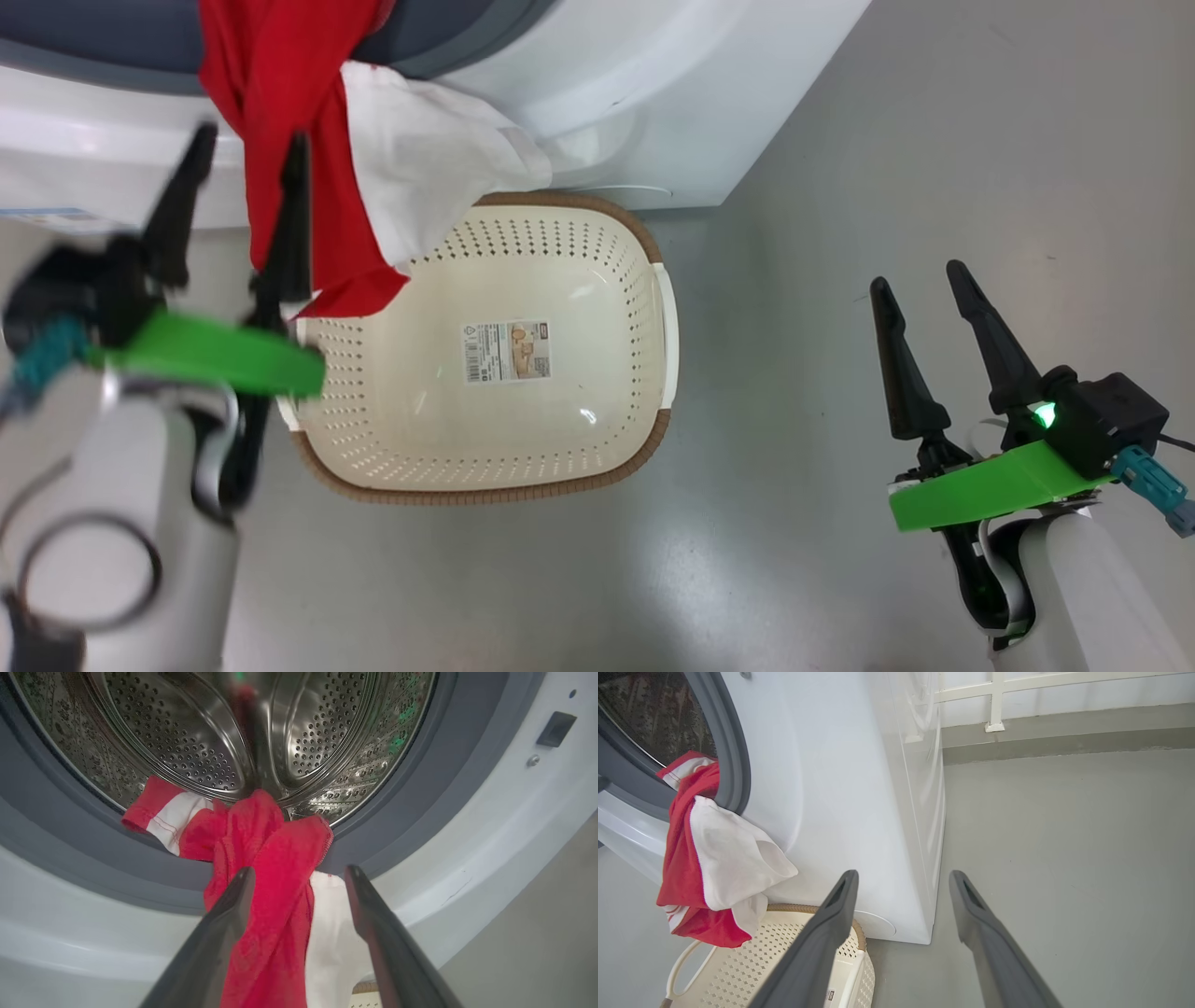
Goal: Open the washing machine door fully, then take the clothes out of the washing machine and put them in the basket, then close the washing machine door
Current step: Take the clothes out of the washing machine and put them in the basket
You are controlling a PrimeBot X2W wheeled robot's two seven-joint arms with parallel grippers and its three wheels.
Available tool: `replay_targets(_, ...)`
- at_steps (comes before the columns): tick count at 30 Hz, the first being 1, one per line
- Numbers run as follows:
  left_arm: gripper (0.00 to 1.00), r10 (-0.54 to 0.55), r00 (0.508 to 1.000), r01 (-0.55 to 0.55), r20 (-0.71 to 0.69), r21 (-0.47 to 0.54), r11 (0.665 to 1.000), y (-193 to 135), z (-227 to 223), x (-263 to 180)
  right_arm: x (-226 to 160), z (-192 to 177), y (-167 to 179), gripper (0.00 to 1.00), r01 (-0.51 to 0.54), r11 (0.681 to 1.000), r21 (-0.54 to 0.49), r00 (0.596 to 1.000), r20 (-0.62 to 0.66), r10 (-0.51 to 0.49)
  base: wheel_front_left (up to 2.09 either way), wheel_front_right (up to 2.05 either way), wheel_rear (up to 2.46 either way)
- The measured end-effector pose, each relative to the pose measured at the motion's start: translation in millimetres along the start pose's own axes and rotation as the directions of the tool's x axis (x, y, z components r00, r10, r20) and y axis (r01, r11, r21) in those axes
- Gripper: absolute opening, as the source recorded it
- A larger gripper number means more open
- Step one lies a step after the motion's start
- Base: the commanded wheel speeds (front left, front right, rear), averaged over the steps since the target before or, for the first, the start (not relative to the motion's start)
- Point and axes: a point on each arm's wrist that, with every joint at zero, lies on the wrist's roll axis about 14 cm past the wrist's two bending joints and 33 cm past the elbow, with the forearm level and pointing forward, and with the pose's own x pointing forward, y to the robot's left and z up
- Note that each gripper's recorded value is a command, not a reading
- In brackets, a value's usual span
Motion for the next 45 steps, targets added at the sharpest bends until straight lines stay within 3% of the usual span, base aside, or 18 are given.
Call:
replay_targets(13, 1.0, -0.044, 0.992, 0.053, -0.118, 0.074, 0.996, -8.9, 4.1, 75.9, 8.8, -7.9, -4.1, 1.0, 0.005, 1.0, 0.007, 1.0, -0.012, -0.005, 0.0, 0.0, 0.0)
replay_targets(22, 1.0, 0.0, 0.977, 0.031, -0.215, 0.143, 0.989, -3.9, -2.7, 108.2, 9.7, -10.1, -5.9, 1.0, 0.007, 1.0, 0.01, 1.0, -0.017, -0.007, 0.0, 0.0, 0.0)
replay_targets(35, 1.0, 0.053, 0.923, 0.012, -0.382, 0.163, 0.986, 9.7, -39.9, 118.9, 5.1, -5.9, -13.9, 1.0, 0.029, 0.999, 0.026, 1.0, -0.011, -0.029, 0.0, 0.0, 0.0)
replay_targets(45, 1.0, 0.025, 0.921, 0.039, -0.389, 0.154, 0.987, 0.0, -44.8, 128.2, 1.0, -6.3, -18.7, 1.0, 0.043, 0.999, 0.025, 0.999, -0.017, -0.042, 0.0, 0.0, 0.0)
